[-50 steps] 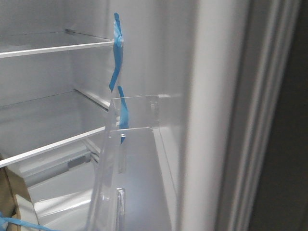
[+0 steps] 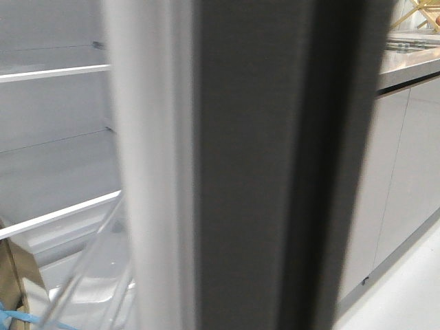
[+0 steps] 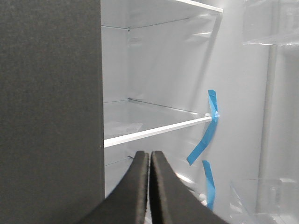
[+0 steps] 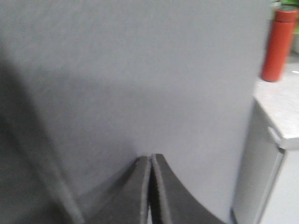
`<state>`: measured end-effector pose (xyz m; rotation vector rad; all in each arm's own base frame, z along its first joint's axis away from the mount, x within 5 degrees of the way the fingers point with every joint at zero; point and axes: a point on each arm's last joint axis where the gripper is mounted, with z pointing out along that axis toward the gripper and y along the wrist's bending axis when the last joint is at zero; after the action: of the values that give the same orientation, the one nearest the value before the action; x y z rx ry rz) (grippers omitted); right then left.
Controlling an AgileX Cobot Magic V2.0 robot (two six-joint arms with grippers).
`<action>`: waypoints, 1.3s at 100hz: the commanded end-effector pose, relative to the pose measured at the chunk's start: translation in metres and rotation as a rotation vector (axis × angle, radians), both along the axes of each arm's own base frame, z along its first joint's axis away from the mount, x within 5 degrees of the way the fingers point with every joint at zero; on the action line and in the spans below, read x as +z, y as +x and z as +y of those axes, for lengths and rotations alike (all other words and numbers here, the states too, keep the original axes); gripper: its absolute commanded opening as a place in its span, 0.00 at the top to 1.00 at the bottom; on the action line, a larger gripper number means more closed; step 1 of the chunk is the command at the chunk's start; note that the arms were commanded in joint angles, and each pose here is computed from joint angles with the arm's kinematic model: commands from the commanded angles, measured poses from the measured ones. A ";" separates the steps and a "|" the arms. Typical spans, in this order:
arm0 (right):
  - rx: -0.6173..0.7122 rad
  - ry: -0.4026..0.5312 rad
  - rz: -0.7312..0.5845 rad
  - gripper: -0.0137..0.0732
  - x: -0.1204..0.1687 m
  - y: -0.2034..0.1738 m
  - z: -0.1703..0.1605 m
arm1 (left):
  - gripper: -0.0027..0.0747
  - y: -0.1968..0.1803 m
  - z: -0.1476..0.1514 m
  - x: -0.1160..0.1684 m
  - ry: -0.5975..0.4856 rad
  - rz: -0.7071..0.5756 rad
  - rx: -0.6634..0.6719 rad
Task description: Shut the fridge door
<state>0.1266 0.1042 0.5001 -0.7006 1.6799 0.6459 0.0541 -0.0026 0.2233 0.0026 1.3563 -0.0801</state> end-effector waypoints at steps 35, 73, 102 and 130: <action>0.121 0.053 -0.083 0.89 0.023 0.034 0.053 | 0.99 0.000 0.001 -0.005 -0.011 -0.047 0.005; 0.104 0.036 -0.092 0.89 0.013 0.090 0.097 | 0.99 0.000 0.001 -0.005 -0.011 -0.047 0.005; 0.088 0.020 -0.121 0.89 0.004 0.131 0.127 | 0.99 0.000 0.001 -0.005 -0.011 -0.047 0.005; 0.057 0.009 -0.131 0.89 -0.012 0.174 0.152 | 0.99 0.000 0.001 -0.005 -0.011 -0.047 0.005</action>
<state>0.2860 0.2578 0.4675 -0.8965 1.6776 0.6572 0.0541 -0.0026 0.2233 0.0026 1.3563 -0.0801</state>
